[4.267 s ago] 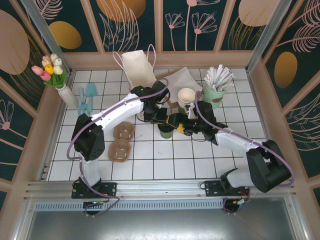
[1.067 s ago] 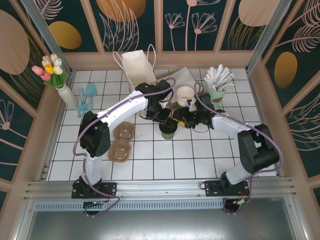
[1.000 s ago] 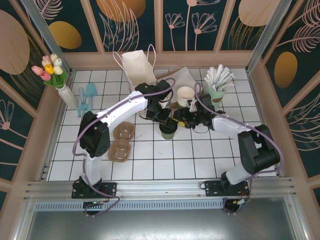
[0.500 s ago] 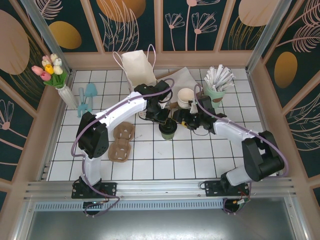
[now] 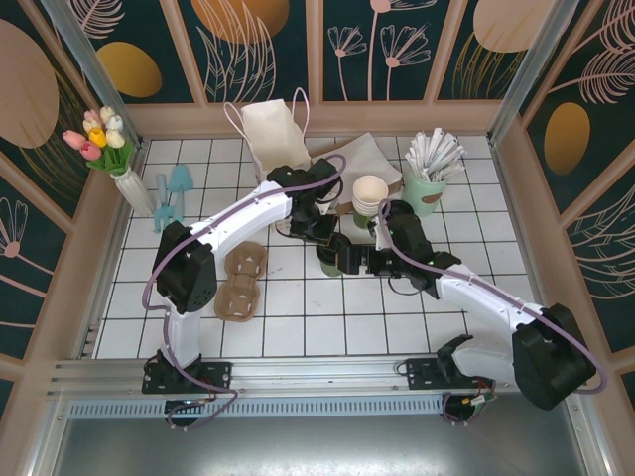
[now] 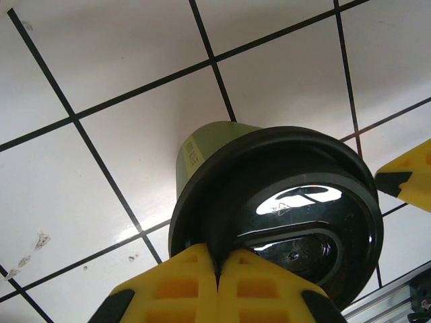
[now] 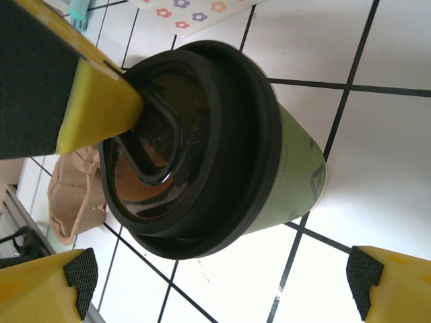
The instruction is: Pack the takeout coffee
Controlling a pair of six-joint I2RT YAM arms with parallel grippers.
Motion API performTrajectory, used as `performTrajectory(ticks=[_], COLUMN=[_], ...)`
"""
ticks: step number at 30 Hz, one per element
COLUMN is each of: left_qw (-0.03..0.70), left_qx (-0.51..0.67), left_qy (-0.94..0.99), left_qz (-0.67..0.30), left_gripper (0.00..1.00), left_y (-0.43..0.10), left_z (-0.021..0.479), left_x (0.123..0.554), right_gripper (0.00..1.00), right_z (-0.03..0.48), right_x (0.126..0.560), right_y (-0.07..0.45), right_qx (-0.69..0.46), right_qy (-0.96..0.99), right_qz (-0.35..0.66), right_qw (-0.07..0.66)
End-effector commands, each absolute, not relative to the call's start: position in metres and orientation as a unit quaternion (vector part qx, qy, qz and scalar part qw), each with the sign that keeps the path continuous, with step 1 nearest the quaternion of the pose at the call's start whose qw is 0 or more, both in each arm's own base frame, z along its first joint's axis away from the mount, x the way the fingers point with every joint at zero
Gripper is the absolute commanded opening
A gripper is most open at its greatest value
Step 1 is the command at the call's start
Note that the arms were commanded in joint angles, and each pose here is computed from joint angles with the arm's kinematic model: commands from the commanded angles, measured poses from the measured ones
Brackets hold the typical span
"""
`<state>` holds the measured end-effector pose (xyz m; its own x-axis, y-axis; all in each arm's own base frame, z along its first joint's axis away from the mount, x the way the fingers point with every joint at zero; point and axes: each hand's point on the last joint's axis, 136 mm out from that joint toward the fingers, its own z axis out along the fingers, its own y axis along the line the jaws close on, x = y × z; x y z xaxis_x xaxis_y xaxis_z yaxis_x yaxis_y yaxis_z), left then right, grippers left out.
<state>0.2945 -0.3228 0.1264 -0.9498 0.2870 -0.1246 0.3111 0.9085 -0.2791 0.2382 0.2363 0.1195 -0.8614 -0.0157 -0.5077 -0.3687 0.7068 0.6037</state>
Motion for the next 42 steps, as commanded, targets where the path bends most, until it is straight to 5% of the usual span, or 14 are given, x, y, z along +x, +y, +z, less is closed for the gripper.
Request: performTrajectory(ticks=[1, 14, 23, 33, 42], left_qw=[0.007, -0.01, -0.034, 0.005, 0.029], left_qx=[0.145, 0.15, 0.15, 0.181, 0.228], left_qy=[0.983, 0.982, 0.983, 0.979, 0.967], left_qz=[-0.112, -0.114, -0.1, -0.094, -0.11], left_gripper=[0.0, 0.0, 0.0, 0.0, 0.0], left_y=[-0.314, -0.315, -0.305, -0.309, -0.313], left_z=[0.098, 0.088, 0.067, 0.097, 0.139], left_x=[0.289, 0.283, 0.27, 0.288, 0.29], right_gripper=[0.96, 0.92, 0.91, 0.91, 0.88], right_z=[0.115, 0.073, 0.027, 0.15, 0.143], right_x=[0.247, 0.254, 0.224, 0.261, 0.278], right_y=[0.235, 0.215, 0.2, 0.252, 0.234], right_qx=[-0.124, -0.071, -0.036, -0.053, 0.049], right_qy=[0.896, 0.933, 0.96, 0.88, 0.894], right_qz=[0.333, 0.234, 0.213, 0.403, 0.414], right_qw=[0.268, 0.264, 0.18, 0.247, 0.165])
